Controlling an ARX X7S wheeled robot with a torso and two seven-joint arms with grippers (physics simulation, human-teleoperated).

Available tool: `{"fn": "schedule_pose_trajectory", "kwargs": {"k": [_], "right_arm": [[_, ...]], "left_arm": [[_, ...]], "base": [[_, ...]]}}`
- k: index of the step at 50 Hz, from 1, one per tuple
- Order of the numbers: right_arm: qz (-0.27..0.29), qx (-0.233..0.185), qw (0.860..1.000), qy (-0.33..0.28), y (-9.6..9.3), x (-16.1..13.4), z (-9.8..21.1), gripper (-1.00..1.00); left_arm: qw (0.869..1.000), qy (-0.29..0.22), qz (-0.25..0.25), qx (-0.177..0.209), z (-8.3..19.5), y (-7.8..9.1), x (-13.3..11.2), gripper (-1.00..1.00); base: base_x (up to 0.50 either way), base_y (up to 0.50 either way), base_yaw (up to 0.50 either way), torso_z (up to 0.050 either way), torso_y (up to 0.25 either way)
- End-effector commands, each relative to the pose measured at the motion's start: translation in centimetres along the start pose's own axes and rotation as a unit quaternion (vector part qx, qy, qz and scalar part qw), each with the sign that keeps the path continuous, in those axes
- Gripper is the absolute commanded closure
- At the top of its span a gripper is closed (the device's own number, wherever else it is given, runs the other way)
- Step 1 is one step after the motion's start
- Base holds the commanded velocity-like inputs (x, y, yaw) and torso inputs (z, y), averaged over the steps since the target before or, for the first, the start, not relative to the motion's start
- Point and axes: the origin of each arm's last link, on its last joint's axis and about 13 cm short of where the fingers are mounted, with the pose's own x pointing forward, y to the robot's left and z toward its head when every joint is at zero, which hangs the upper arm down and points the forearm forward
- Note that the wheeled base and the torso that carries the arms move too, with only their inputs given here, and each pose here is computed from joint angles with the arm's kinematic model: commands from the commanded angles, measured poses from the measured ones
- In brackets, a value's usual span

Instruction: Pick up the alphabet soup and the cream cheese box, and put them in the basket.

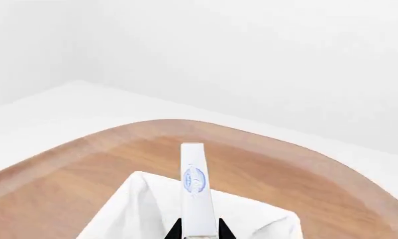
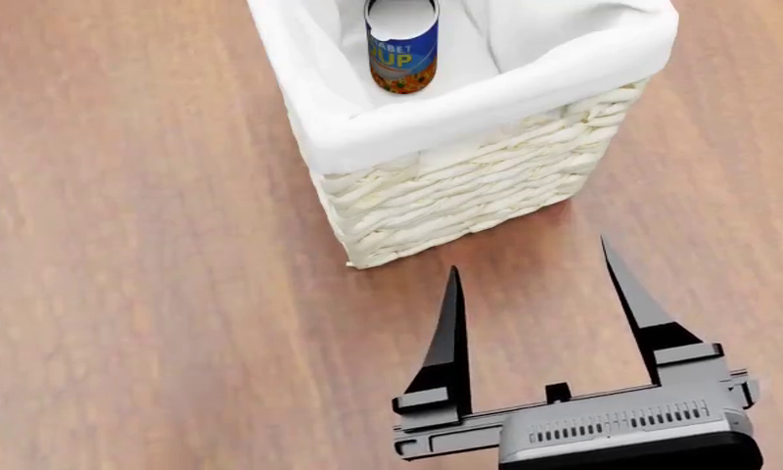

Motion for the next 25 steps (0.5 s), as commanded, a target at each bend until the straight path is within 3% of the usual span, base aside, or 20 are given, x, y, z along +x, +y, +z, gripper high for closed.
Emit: {"fn": "schedule_pose_trajectory", "kwargs": {"k": [1, 25], "right_arm": [[0.000, 0.001, 1.000, 0.003, 0.04, 0.00, -0.19, -1.00], [0.000, 0.003, 1.000, 0.003, 0.07, -0.10, -0.19, -1.00]], "left_arm": [[0.997, 0.037, -0.071, -0.009, -0.32, -0.89, 0.24, 1.00], [0.994, 0.054, -0.095, -0.015, -1.26, -1.24, 0.18, 1.00]], "base": [[0.00, 0.00, 0.00, 0.000, 0.000], [0.00, 0.00, 0.00, 0.000, 0.001]]}}
